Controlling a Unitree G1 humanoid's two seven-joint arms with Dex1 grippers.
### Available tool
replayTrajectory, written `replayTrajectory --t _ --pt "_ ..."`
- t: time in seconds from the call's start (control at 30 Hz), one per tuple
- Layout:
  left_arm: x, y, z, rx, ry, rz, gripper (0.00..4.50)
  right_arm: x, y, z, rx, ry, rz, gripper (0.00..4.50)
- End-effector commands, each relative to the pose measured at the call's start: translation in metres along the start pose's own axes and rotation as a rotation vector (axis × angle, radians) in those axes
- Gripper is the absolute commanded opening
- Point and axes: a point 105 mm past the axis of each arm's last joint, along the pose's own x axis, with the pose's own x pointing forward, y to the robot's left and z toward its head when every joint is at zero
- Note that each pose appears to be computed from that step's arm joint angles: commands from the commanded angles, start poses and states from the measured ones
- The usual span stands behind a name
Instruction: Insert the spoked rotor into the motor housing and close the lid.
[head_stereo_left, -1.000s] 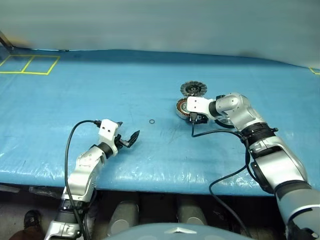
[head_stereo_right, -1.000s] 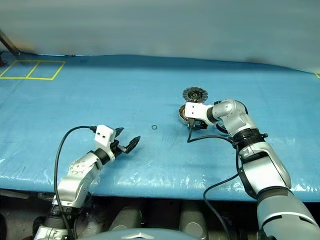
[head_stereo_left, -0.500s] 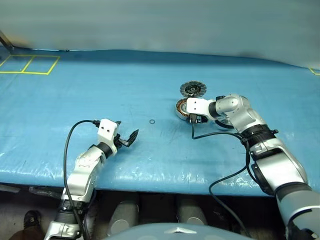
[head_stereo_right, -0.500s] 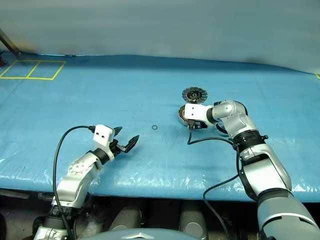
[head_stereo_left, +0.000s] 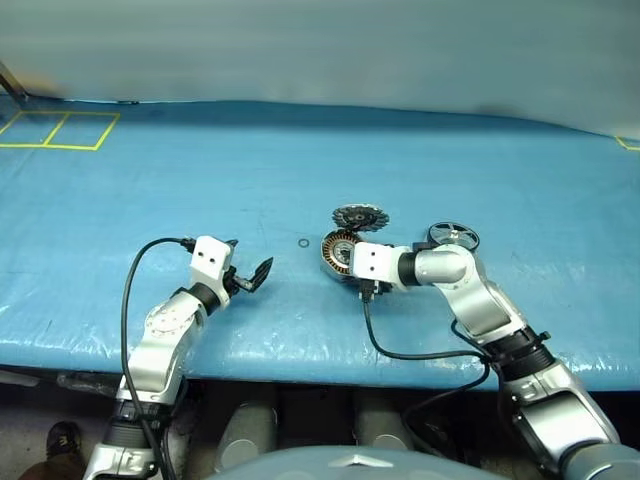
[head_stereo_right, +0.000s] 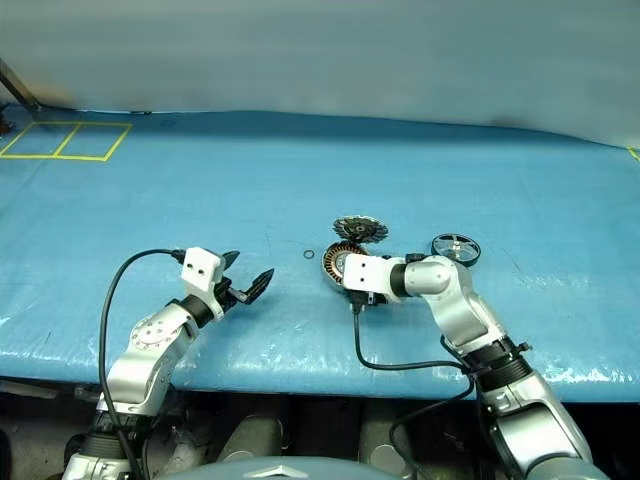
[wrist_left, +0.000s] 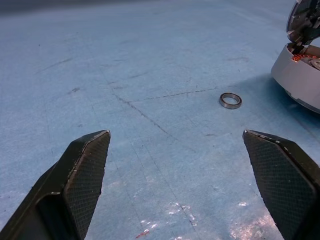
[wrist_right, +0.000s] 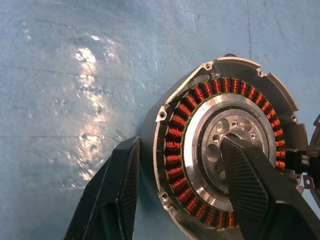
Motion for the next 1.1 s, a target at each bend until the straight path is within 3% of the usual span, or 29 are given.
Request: replayTrajectory --t 0.03,0.3,0.53,0.7,0.8,0.93,1.1 --pt "0.0 0.0 0.012 0.036 -0.032 -0.01 4.5 0.005 0.014 0.017 0.004 -0.051 0.022 2.12" --pt "-0.002 -0.001 0.01 0.033 -0.029 -0.007 4.5 0.015 0.029 0.03 0.049 -0.094 0.051 2.12" --pt "-0.004 0.003 0.011 0.047 -0.031 0.005 4.5 0.012 0.025 0.038 0.051 -0.133 0.022 4.47" --pt "-0.001 0.01 0.021 0.058 -0.091 -0.009 4.5 -0.004 0.015 0.076 0.117 -0.343 -0.007 4.47" --pt "0.005 0.015 0.028 0.094 -0.11 -0.044 4.5 -0.014 0.01 0.084 0.141 -0.4 -0.026 4.47" --pt "0.017 0.015 0.036 0.14 -0.13 -0.127 4.5 -0.017 0.006 0.059 0.232 -0.332 -0.065 4.47" --pt "0.033 0.011 0.031 0.21 -0.106 -0.217 4.5 -0.026 0.004 0.035 0.383 -0.369 -0.122 4.47"
